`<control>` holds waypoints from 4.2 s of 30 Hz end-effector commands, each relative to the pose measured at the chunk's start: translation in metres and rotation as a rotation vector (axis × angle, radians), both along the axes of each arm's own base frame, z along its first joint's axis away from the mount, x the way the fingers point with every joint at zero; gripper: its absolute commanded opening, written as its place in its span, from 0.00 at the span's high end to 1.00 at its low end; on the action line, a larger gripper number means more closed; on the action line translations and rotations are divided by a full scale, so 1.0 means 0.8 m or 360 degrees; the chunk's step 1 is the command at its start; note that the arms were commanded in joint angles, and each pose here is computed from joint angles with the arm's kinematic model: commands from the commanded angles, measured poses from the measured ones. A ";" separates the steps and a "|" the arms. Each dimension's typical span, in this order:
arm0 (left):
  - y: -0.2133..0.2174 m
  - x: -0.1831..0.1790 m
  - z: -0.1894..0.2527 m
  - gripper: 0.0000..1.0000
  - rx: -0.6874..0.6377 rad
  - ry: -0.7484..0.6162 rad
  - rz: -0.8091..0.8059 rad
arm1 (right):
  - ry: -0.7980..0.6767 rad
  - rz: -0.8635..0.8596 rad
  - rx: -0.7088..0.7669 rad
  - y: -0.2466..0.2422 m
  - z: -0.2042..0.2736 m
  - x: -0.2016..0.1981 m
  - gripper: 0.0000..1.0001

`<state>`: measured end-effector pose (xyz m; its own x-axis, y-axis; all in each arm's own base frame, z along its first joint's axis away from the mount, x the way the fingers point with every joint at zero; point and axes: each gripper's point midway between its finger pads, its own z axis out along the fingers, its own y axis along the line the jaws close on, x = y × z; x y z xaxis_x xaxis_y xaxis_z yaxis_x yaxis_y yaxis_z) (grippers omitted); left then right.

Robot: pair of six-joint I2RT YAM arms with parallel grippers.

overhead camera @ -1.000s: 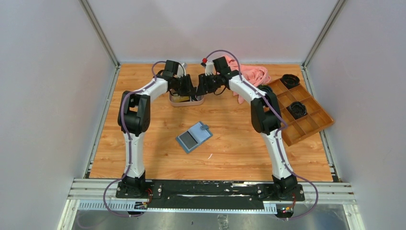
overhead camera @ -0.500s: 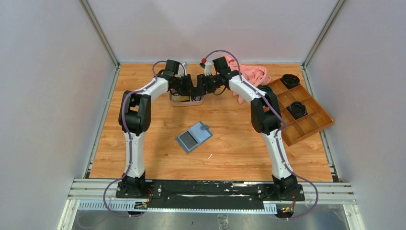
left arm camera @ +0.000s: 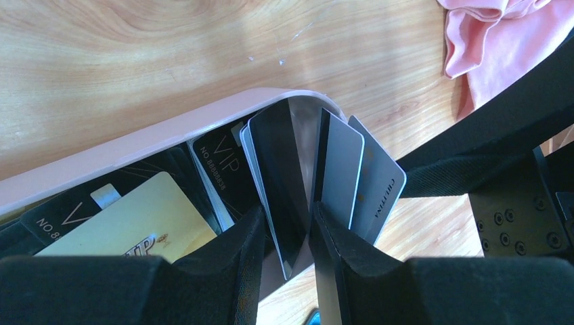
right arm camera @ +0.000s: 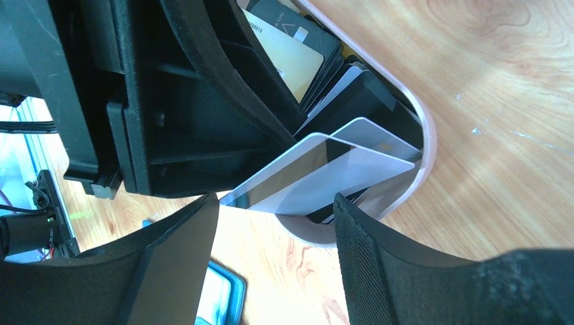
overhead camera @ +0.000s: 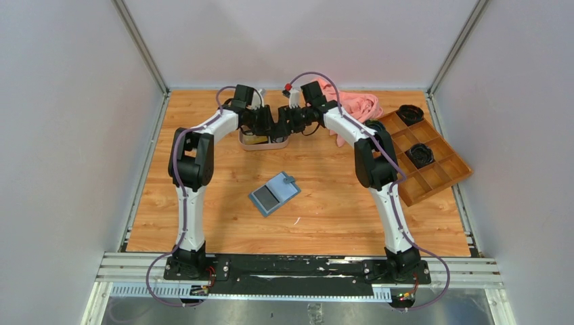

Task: Put the credit cards into the card holder
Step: Pick up the credit card from the storage box, then place the credit card in the storage box.

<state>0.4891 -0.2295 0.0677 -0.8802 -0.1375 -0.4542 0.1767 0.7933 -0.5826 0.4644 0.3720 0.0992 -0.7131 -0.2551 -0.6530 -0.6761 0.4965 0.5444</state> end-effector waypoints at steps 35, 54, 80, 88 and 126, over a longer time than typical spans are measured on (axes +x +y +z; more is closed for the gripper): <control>-0.028 -0.005 -0.013 0.67 -0.0007 0.0041 -0.0063 | -0.0250 -0.0137 -0.0190 -0.033 0.023 0.020 0.89; 0.038 -0.009 0.020 0.49 -0.0018 -0.0065 0.0099 | -0.0279 -0.0184 -0.0059 -0.044 0.057 0.033 1.00; 0.021 0.005 0.113 0.35 -0.0693 -0.0396 -0.0065 | 0.0152 0.0023 0.0567 -0.016 0.084 0.013 1.00; 0.018 0.010 0.117 0.51 -0.0794 -0.0376 -0.0027 | 0.0238 -0.0009 0.0585 -0.017 0.071 0.016 1.00; 0.048 0.020 0.023 1.00 -0.0717 -0.0274 -0.0033 | 0.0314 -0.0057 0.0460 -0.013 0.002 0.029 0.53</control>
